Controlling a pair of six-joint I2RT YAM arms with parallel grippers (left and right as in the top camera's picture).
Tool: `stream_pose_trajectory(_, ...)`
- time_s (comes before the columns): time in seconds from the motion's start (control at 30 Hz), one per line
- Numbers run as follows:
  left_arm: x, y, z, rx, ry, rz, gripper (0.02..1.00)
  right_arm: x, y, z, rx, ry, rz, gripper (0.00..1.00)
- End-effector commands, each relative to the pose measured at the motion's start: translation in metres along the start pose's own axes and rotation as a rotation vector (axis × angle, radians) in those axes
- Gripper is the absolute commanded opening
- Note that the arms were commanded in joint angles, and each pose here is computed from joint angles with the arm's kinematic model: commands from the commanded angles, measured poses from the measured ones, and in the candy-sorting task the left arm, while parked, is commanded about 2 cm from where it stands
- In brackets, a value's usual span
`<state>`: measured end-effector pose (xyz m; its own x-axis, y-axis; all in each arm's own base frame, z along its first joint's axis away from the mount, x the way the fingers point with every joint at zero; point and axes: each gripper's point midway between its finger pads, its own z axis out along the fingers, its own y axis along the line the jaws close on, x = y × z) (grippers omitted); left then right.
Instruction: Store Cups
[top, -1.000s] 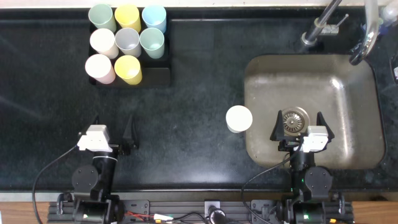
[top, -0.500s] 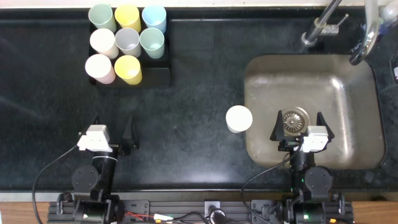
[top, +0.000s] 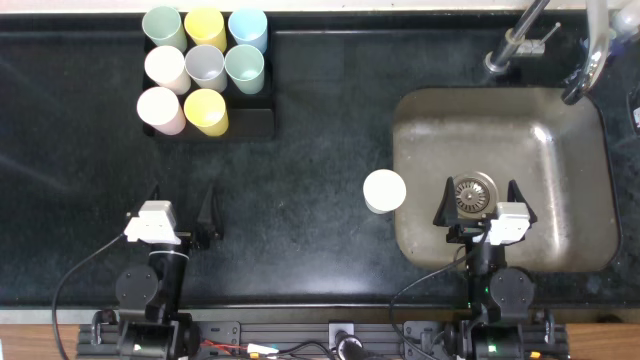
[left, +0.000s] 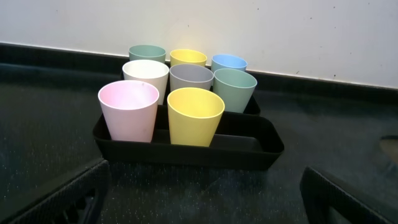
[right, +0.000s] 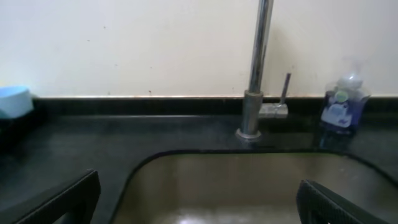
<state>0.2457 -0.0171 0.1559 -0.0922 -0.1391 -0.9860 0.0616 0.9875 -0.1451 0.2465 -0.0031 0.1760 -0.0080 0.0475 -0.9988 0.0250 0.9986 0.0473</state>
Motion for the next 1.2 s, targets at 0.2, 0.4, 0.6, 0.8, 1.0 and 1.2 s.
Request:
stream_pose_trajectory(0.2, 0.0, -0.001, 0.0, 0.01, -0.002, 0.025, 1.0, -0.03, 0.022, -0.006, -0.121, 0.004, 0.12, 0.998)
stream_pose_trajectory(0.4, 0.0, -0.001, 0.0, 0.01, -0.002, 0.025, 0.998, -0.073, 0.036, -0.011, -0.169, 0.239, 0.132, 0.996)
stream_pose_trajectory(0.6, 0.0, -0.001, 0.0, 0.009, -0.001, 0.025, 1.0, -0.11, 0.021, 0.032, -0.013, 0.561, 0.081, 0.998)
stream_pose_trajectory(0.8, 0.0, -0.001, 0.0, 0.01, -0.002, 0.025, 1.0, -0.079, 0.023, 0.055, 0.07, 0.927, -0.211, 0.998)
stream_pose_trajectory(1.0, 0.0, -0.001, 0.0, 0.009, -0.001, 0.025, 1.0, -0.002, 0.051, 0.039, -0.029, 1.287, -0.45, 0.996)
stream_pose_trajectory(1.2, 0.0, -0.001, 0.0, 0.01, -0.002, 0.025, 1.0, 0.036, 0.084, 0.039, -0.213, 1.408, -0.491, 0.998)
